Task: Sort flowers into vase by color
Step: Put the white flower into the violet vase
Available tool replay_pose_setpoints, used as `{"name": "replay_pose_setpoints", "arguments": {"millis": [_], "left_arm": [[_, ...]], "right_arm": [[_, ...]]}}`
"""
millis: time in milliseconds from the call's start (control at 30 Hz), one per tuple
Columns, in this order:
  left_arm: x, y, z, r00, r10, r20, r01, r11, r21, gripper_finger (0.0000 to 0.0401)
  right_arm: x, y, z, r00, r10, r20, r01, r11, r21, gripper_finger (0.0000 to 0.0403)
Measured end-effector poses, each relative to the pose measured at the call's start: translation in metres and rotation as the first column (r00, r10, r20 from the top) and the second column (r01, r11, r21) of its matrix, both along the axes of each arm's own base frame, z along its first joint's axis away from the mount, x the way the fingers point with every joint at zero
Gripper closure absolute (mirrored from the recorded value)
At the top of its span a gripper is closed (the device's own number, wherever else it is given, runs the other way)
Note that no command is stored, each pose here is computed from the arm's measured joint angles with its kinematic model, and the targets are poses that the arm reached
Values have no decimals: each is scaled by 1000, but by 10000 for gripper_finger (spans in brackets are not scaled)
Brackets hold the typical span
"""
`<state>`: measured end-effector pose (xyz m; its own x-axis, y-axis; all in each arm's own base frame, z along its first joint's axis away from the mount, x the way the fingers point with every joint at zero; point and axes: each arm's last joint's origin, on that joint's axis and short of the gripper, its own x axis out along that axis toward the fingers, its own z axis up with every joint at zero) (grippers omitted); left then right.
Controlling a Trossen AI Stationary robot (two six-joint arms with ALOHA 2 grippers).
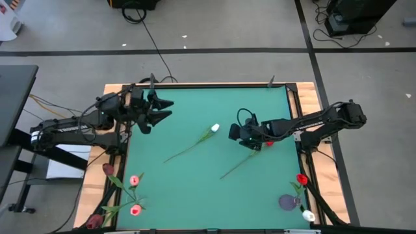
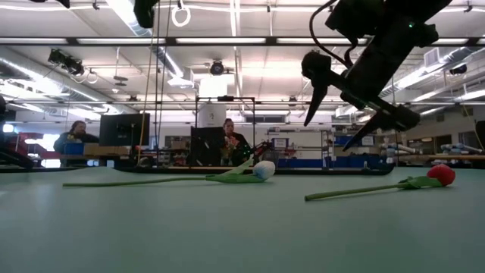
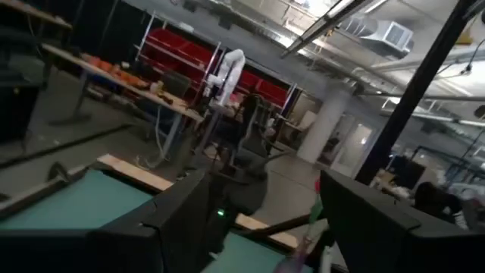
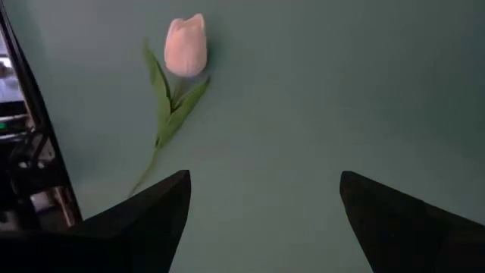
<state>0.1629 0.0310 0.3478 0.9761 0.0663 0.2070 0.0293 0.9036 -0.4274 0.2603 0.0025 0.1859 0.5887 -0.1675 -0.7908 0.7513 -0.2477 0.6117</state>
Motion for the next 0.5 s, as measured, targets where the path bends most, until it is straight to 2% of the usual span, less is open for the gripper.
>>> {"name": "replay_pose_setpoints", "arguments": {"millis": [267, 333, 400, 500], "left_arm": [[6, 0, -14, 991, -7, -136, -1, 998, -59, 142], [12, 0, -26, 971, -18, -239, -5, 996, -93, 143], [21, 1, -45, 918, 0, -397, -47, 993, -108, 143], [43, 6, -83, 779, 34, -626, -108, 991, -81, 143]], "right_arm": [[0, 2, 0, 997, 80, -18, -81, 995, -58, 57], [0, 6, 0, 995, 94, -21, -96, 993, -73, 57], [0, 10, 0, 994, 105, -24, -107, 991, -75, 57], [-1, 15, -1, 992, 126, -29, -128, 989, -74, 57]]}}
